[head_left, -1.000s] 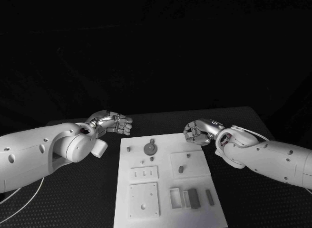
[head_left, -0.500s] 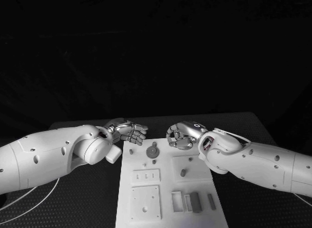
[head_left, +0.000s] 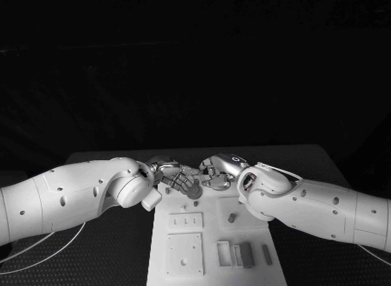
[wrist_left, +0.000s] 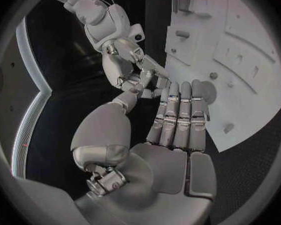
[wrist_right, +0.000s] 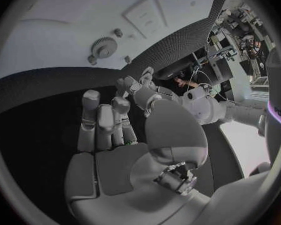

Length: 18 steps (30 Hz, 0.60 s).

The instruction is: Assemble the parts on the task board

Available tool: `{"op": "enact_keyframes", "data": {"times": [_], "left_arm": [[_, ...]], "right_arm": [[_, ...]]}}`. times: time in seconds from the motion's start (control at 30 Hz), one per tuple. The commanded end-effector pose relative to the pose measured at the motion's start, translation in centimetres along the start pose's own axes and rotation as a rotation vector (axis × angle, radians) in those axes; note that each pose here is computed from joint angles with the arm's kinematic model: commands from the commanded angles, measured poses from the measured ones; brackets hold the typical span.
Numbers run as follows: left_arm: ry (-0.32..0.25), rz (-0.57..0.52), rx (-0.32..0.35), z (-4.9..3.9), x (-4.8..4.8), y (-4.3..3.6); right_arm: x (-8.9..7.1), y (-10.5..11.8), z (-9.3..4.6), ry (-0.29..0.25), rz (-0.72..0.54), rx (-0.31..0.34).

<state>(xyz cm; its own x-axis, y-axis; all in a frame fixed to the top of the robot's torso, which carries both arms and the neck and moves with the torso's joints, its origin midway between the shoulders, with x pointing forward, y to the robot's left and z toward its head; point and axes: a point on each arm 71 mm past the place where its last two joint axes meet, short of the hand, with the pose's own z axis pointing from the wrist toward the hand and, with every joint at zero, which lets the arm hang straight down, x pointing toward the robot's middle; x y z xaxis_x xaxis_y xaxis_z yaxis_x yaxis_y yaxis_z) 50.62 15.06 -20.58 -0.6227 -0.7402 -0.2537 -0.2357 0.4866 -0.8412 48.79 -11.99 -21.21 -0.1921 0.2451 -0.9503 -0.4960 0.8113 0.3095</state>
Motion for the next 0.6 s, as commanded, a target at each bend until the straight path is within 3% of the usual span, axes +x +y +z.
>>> {"op": "enact_keyframes", "data": {"times": [0.03,0.6], "left_arm": [[0.057,0.040,-0.029,0.09,0.70,0.04],[0.043,0.045,-0.029,0.20,0.79,-0.07]], "right_arm": [[0.2,0.5,0.1,0.012,-0.012,0.002],[0.2,1.6,0.2,0.013,-0.006,-0.019]]}}
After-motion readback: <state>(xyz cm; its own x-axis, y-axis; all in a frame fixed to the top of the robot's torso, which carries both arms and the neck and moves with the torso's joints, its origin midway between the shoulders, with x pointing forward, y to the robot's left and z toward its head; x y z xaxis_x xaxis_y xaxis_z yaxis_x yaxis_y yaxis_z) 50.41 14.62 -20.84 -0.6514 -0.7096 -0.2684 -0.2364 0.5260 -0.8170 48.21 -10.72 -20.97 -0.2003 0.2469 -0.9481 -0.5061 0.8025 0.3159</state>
